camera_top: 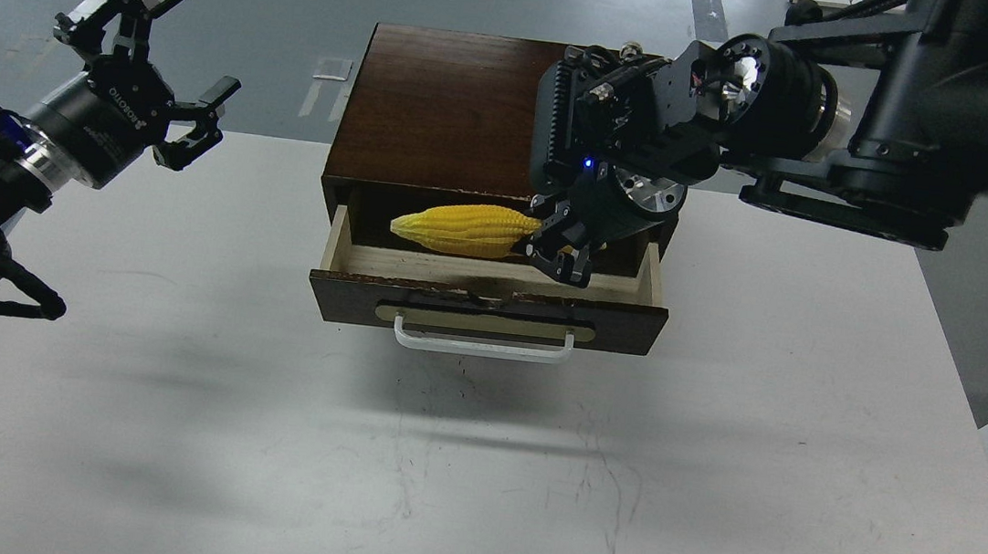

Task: Put corn in drawer with both arms
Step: 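Carry the corn over the drawer and lower it inside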

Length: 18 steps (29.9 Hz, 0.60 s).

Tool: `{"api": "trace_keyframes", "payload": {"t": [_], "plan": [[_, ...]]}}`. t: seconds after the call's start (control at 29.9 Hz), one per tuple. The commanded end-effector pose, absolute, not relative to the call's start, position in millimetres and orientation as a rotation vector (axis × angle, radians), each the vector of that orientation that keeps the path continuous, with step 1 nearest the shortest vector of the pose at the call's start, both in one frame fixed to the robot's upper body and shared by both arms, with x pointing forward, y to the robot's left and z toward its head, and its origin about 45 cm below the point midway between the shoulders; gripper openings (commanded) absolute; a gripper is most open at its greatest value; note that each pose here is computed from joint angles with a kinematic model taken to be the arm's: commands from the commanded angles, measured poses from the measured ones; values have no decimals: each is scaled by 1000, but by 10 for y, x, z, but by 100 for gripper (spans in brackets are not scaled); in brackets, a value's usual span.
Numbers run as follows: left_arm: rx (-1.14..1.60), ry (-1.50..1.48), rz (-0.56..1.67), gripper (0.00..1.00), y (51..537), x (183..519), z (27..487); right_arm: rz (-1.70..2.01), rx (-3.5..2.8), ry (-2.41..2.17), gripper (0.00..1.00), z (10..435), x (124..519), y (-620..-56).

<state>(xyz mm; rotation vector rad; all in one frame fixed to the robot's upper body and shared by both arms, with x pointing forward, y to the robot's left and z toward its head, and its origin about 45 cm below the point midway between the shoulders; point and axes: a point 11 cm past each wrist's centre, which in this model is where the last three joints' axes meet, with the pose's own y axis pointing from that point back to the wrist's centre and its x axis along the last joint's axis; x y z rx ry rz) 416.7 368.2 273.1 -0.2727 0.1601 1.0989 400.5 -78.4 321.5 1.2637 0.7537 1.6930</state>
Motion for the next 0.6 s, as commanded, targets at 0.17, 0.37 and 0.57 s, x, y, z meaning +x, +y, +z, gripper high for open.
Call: {"api": "trace_keyframes", "payload": {"t": [0.17,0.37,0.57], "plan": [[-273,160,1099,98,3682,4167,2731,1687,1274,754,32,3181,4002,-791],[-272,159,1100,98,3688,4166,2733,1681,1283,757,41,3143,3993,-802],[-270,162,1098,98,3680,4166,2725,1680,1285,758,51,3141,3988,-800]]}}
